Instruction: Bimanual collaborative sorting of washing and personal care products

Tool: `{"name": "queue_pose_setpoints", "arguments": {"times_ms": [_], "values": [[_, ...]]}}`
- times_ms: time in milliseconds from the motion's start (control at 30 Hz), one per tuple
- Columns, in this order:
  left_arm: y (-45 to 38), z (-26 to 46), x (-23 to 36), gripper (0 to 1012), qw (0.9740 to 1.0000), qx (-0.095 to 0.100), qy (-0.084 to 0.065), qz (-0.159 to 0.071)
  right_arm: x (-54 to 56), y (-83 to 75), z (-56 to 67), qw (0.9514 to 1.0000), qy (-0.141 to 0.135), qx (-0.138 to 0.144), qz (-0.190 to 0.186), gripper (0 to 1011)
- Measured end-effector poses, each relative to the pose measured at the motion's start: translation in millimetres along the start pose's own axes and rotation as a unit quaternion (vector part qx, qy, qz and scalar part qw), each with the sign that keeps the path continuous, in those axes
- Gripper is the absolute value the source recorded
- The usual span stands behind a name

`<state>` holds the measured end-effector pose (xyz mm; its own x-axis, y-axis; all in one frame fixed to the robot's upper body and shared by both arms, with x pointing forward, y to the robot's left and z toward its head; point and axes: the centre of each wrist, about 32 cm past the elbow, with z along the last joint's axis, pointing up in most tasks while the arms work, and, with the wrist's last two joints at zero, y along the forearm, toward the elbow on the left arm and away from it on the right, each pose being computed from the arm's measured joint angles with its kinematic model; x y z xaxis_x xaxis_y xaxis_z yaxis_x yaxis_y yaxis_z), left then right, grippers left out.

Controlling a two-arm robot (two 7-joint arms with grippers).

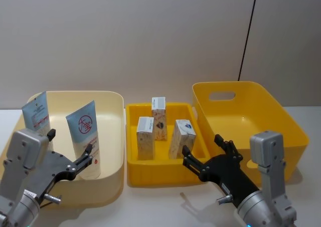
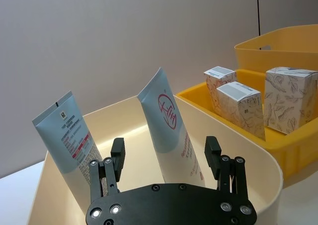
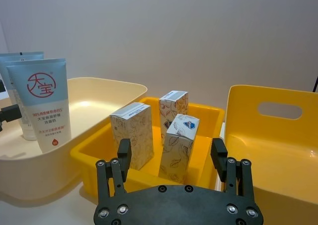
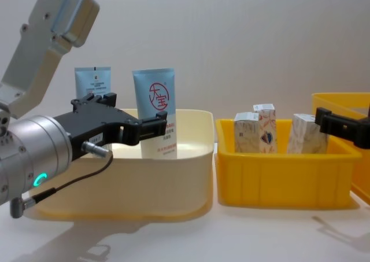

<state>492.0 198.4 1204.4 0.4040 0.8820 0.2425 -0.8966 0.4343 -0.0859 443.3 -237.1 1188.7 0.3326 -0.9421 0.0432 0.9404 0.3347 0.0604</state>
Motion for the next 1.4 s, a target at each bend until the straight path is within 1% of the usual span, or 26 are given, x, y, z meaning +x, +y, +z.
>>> {"name": "queue_pose_setpoints", "arguments": {"times_ms": [967, 1167, 1300, 1333, 1400], "values": [[0.0, 0.0, 0.0, 1002, 1.0000, 0.000, 0.000, 0.000, 0.0, 0.1, 0.4, 1.0000, 0.001, 0.001, -0.001, 998], [0.0, 0.0, 0.0, 1002, 1.0000, 0.000, 0.000, 0.000, 0.2, 0.8, 3.9, 0.9998, 0.017, 0.008, -0.008, 998], [0.0, 0.0, 0.0, 1002, 1.0000, 0.000, 0.000, 0.000, -0.2, 1.5, 7.0, 0.9992, 0.034, 0.014, -0.016, 998], [0.0, 0.1, 0.0, 1002, 1.0000, 0.000, 0.000, 0.000, -0.3, 1.9, 8.6, 0.9988, 0.042, 0.017, -0.019, 998], [0.0, 0.0, 0.0, 1002, 1.0000, 0.000, 0.000, 0.000, -0.3, 2.2, 10.2, 0.9983, 0.051, 0.019, -0.023, 998]]}}
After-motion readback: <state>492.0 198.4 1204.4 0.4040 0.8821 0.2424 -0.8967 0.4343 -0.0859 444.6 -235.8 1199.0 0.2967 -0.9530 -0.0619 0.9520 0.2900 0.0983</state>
